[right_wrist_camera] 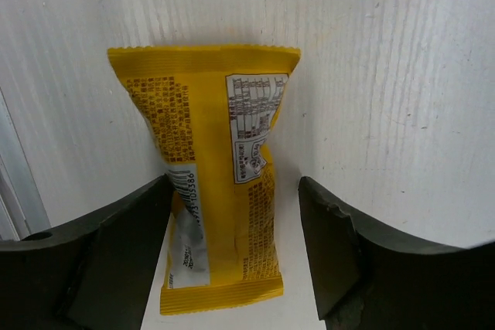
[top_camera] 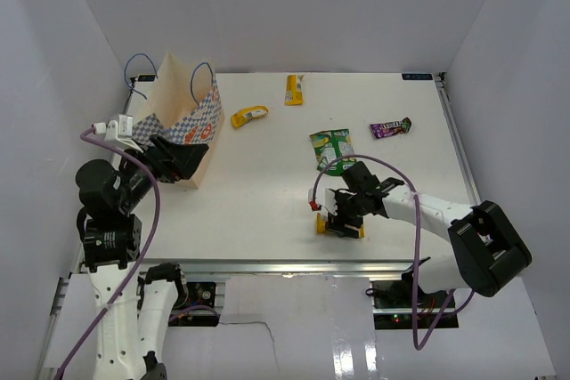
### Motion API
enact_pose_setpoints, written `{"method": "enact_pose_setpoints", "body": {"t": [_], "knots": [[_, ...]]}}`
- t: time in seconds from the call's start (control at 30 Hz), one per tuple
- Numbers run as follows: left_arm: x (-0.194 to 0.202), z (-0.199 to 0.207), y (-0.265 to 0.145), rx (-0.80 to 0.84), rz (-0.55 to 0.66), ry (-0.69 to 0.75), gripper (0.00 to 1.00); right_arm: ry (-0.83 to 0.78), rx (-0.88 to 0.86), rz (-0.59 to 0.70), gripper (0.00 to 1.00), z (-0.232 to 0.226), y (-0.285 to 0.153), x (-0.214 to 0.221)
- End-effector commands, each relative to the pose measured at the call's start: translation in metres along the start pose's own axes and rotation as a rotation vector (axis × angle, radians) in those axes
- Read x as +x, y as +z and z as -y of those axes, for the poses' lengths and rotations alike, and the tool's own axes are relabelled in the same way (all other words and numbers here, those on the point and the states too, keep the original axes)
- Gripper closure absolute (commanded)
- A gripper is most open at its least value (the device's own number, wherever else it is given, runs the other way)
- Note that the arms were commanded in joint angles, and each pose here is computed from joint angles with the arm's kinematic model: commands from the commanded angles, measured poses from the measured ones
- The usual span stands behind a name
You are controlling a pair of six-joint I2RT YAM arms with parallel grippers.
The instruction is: Place the snacks into the paper bag
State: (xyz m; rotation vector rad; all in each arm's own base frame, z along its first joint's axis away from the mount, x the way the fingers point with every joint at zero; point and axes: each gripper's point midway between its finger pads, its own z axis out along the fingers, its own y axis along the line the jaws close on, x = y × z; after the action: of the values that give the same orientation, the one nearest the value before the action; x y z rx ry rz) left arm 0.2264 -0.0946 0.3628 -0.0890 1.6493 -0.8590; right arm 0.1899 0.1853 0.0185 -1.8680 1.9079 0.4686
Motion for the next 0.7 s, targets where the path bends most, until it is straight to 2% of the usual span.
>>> {"method": "enact_pose_setpoints", "body": {"t": [0.0,0.03,0.1,0.13,0.23,0.33,0.57,0.67], "knots": [[-0.008,0.004,-0.006,-0.029,0.008,0.018,0.02,-0.006,0.050,0.006,0.29,0.008,0.004,-0.005],[-0.016,0.007,-0.008,-0.037,0.026,0.042,0.02,-0.001,0.054,0.007,0.38,0.008,0.005,-0.005],[-0.020,0.008,-0.010,-0.056,0.028,0.053,0.02,0.007,0.060,0.015,0.46,0.009,0.005,-0.007],[-0.028,0.013,-0.013,-0.060,0.042,0.072,0.02,0.015,0.048,0.025,0.54,0.007,0.005,-0.009],[-0.038,0.018,-0.013,-0.065,0.054,0.078,0.02,0.025,0.006,0.069,0.65,0.001,0.003,-0.021],[-0.035,0.015,-0.008,-0.067,0.036,0.032,0.02,0.028,-0.056,0.152,0.70,-0.007,-0.006,-0.044],[0.011,-0.004,0.015,-0.048,-0.133,-0.288,0.02,0.079,-0.186,0.408,0.74,-0.008,-0.054,-0.134],[0.014,-0.006,0.016,-0.046,-0.134,-0.309,0.02,0.066,-0.191,0.511,0.75,0.007,-0.079,-0.178]]}}
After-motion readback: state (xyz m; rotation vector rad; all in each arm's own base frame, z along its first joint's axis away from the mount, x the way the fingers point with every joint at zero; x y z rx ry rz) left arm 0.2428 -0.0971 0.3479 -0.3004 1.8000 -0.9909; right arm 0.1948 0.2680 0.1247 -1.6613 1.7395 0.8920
